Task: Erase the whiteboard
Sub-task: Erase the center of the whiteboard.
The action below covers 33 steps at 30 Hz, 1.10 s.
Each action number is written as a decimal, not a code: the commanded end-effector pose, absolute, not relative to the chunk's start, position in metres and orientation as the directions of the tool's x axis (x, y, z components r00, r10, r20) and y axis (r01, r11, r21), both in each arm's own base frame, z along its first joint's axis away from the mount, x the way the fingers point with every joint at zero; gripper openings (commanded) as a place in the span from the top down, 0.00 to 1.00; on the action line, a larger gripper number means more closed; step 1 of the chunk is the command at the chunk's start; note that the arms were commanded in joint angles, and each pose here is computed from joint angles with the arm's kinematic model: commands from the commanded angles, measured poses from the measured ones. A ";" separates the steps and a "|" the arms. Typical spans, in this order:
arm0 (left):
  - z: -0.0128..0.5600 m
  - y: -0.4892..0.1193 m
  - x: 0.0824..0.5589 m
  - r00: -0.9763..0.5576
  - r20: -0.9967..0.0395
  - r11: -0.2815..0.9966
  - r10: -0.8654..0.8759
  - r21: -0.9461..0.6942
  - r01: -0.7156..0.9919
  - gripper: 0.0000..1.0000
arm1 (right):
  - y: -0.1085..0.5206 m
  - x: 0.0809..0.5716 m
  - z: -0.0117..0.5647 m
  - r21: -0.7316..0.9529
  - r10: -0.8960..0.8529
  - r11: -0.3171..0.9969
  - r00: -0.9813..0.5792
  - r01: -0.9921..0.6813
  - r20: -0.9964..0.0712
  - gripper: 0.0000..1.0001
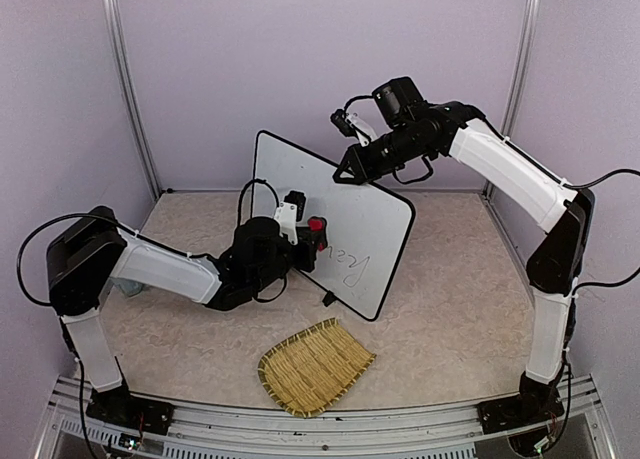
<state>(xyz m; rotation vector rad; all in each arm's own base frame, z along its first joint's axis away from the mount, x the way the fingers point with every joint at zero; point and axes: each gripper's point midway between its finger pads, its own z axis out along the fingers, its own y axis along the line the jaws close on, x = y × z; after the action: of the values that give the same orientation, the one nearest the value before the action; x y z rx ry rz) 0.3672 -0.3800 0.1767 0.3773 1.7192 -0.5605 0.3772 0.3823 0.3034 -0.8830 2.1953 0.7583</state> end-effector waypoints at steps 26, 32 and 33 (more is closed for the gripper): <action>0.111 -0.402 0.329 -0.328 -0.944 0.779 0.018 -0.193 0.597 0.81 | 0.423 0.317 0.239 0.431 -0.525 0.466 -0.634 -0.773 -0.568 1.00; 0.095 -0.390 0.339 -0.356 -0.934 0.827 0.028 -0.179 0.532 0.81 | 0.424 0.316 0.238 0.432 -0.527 0.464 -0.633 -0.773 -0.567 1.00; 0.099 -0.389 0.341 -0.351 -0.936 0.831 0.020 -0.180 0.526 0.81 | 0.424 0.316 0.237 0.431 -0.527 0.465 -0.633 -0.773 -0.567 1.00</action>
<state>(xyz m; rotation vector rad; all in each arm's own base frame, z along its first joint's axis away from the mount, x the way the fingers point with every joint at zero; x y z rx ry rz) 0.3354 -0.3975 0.1256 0.4212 1.7959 -0.6117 0.3750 0.3844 0.3043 -0.9079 2.1816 0.7676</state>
